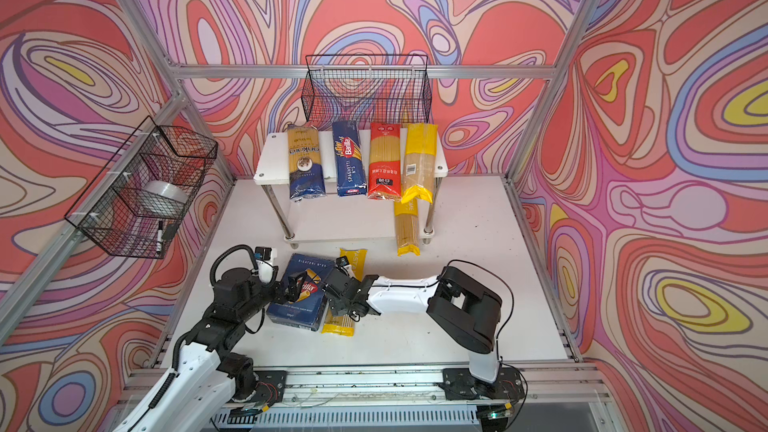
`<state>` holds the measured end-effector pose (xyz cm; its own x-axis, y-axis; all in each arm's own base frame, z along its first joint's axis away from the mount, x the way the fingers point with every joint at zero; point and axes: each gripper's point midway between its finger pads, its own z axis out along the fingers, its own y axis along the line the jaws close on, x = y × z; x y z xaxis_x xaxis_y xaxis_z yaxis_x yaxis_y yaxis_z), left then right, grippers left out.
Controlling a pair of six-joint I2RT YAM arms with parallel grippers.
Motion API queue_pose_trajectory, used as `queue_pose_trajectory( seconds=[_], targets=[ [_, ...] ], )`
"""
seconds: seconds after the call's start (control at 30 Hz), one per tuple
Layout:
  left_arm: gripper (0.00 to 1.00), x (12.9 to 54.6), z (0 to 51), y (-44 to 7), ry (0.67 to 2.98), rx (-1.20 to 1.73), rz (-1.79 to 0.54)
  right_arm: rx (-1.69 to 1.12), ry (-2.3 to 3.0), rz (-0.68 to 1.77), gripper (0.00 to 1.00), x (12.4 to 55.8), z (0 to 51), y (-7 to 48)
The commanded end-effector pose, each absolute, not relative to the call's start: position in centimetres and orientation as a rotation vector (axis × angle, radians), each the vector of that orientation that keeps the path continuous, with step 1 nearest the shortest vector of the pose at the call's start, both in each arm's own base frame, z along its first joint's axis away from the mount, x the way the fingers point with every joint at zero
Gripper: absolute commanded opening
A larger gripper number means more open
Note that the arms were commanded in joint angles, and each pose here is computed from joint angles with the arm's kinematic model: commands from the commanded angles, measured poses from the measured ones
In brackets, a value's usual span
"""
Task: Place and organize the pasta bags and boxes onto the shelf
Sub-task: 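Lower and close the right gripper on the Pastatime bag's middle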
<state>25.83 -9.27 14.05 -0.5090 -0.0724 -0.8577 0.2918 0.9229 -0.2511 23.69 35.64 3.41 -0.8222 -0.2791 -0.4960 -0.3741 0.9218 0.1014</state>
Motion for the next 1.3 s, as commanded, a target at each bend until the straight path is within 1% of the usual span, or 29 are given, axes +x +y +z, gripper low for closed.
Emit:
queue_pose_trajectory(
  seconds=[0.0, 0.17, 0.27, 0.37, 0.47, 0.57, 0.77, 1.07, 1.27],
  targets=[
    [1.0, 25.5, 15.0, -9.9, 2.035, 0.203, -0.481, -0.484, 2.653, 0.101, 0.93, 22.9, 2.2, 31.4],
    [1.0, 25.1, 15.4, -10.5, 2.008, 0.233, -0.521, -0.444, 2.616, 0.154, 0.93, 22.7, 4.5, 29.8],
    [1.0, 24.5, 15.8, -11.4, 1.977, 0.283, -0.576, -0.478, 2.582, 0.264, 0.94, 22.0, 6.0, 29.9],
    [1.0, 24.5, 15.9, -11.5, 1.966, 0.28, -0.585, -0.541, 2.523, 0.427, 0.94, 21.0, 7.5, 30.9],
    [1.0, 24.3, 15.9, -12.0, 1.968, 0.31, -0.611, -0.537, 2.478, 0.487, 0.95, 20.9, 8.7, 31.0],
    [1.0, 24.5, 15.8, -12.2, 1.98, 0.321, -0.619, -0.522, 2.478, 0.467, 0.95, 21.2, 9.0, 30.9],
    [1.0, 24.8, 15.6, -12.1, 1.997, 0.31, -0.613, -0.502, 2.54, 0.388, 0.95, 21.4, 7.2, 32.0],
    [1.0, 24.9, 15.5, -11.6, 1.994, 0.278, -0.586, -0.497, 2.609, 0.405, 0.98, 21.1, 5.1, 34.6],
    [1.0, 25.0, 15.5, -11.6, 2.001, 0.276, -0.585, -0.459, 2.62, 0.333, 0.98, 21.6, 4.4, 34.2]
  ],
)
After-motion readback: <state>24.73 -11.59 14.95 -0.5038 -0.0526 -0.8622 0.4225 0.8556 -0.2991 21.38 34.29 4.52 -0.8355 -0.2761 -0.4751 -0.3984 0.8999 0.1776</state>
